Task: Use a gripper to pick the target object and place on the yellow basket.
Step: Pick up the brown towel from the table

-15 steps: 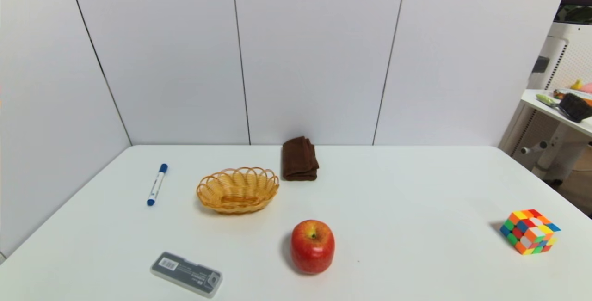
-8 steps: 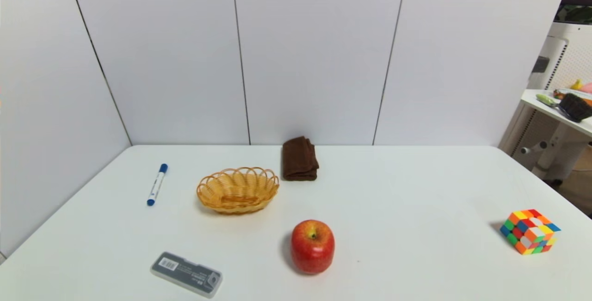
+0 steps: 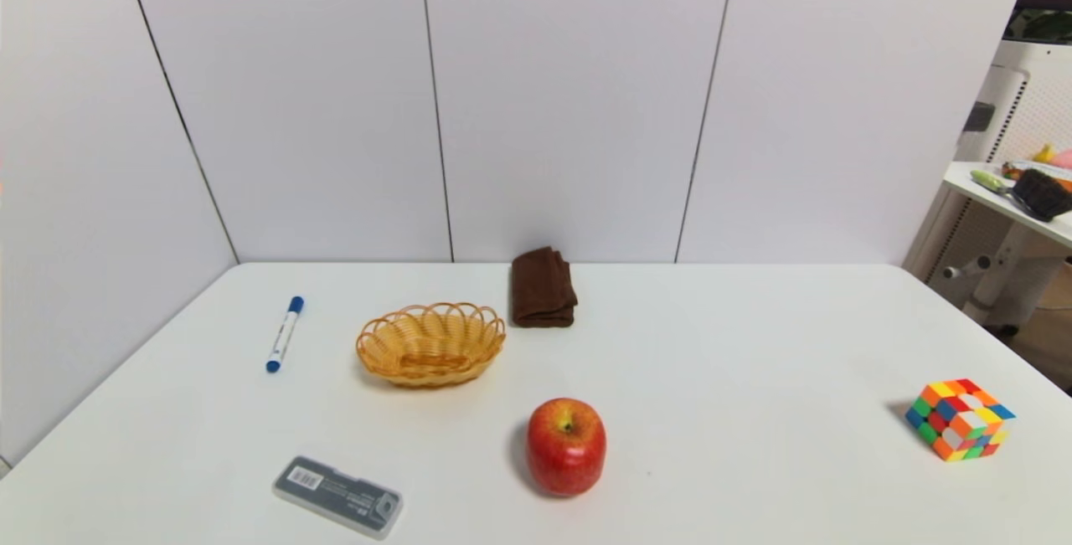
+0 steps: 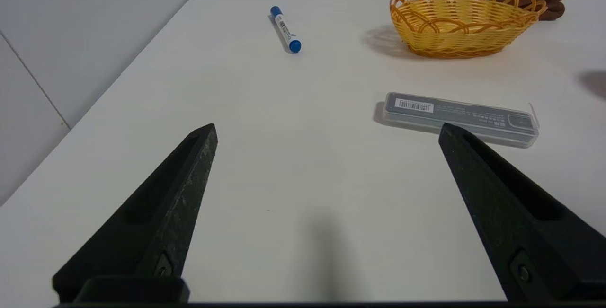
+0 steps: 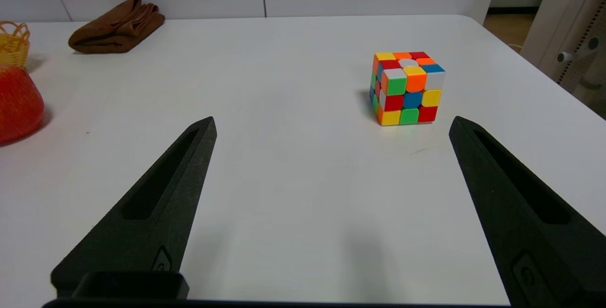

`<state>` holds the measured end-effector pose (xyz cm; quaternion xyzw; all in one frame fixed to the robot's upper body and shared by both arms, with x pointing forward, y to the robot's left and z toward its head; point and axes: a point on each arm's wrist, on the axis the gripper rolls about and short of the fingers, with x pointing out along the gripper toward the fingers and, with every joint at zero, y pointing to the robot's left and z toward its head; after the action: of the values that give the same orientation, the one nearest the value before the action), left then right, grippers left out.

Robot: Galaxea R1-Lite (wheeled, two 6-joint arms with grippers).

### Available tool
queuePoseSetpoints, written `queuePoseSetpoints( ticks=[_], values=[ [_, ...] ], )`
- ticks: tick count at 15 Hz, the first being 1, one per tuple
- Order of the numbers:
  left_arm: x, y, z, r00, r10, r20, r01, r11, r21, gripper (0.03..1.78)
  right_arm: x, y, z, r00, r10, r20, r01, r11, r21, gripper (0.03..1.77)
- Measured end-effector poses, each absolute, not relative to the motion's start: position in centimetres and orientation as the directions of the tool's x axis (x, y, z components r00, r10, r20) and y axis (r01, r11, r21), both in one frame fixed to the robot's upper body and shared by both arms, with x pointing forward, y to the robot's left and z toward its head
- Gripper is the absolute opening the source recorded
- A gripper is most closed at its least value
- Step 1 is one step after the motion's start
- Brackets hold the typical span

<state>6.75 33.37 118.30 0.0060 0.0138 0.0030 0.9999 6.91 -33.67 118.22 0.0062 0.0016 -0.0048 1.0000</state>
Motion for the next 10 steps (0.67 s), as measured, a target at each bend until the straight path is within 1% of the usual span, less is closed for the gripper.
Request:
queuePoseSetpoints(
  ticks=[2, 3, 5, 8, 10],
  values=[
    [6.8, 33.4, 118.4, 0.999, 0.007, -0.039, -0.007, 1.000, 0.015, 1.69, 6.9, -33.7, 118.2, 1.000, -0.009, -0.003, 0.009, 1.000, 0.012, 1.70],
    [6.8, 33.4, 118.8, 0.999, 0.009, -0.042, -0.008, 1.000, 0.014, 1.69, 6.9, -33.7, 118.2, 1.000, -0.009, -0.003, 0.009, 1.000, 0.012, 1.70],
    [6.9, 33.4, 121.0, 0.999, 0.014, -0.032, -0.013, 1.000, 0.014, 1.69, 6.9, -33.7, 118.2, 1.000, -0.009, -0.003, 0.009, 1.000, 0.012, 1.70],
    [7.9, 33.4, 125.7, 0.999, 0.022, -0.034, -0.020, 0.998, 0.053, 1.69, 6.9, -33.7, 118.2, 1.000, -0.009, -0.003, 0.009, 1.000, 0.012, 1.70],
    [9.2, 33.4, 129.6, 1.000, 0.019, -0.013, -0.018, 0.996, 0.092, 1.69, 6.9, -33.7, 118.2, 1.000, -0.009, -0.003, 0.009, 1.000, 0.012, 1.70]
  ],
)
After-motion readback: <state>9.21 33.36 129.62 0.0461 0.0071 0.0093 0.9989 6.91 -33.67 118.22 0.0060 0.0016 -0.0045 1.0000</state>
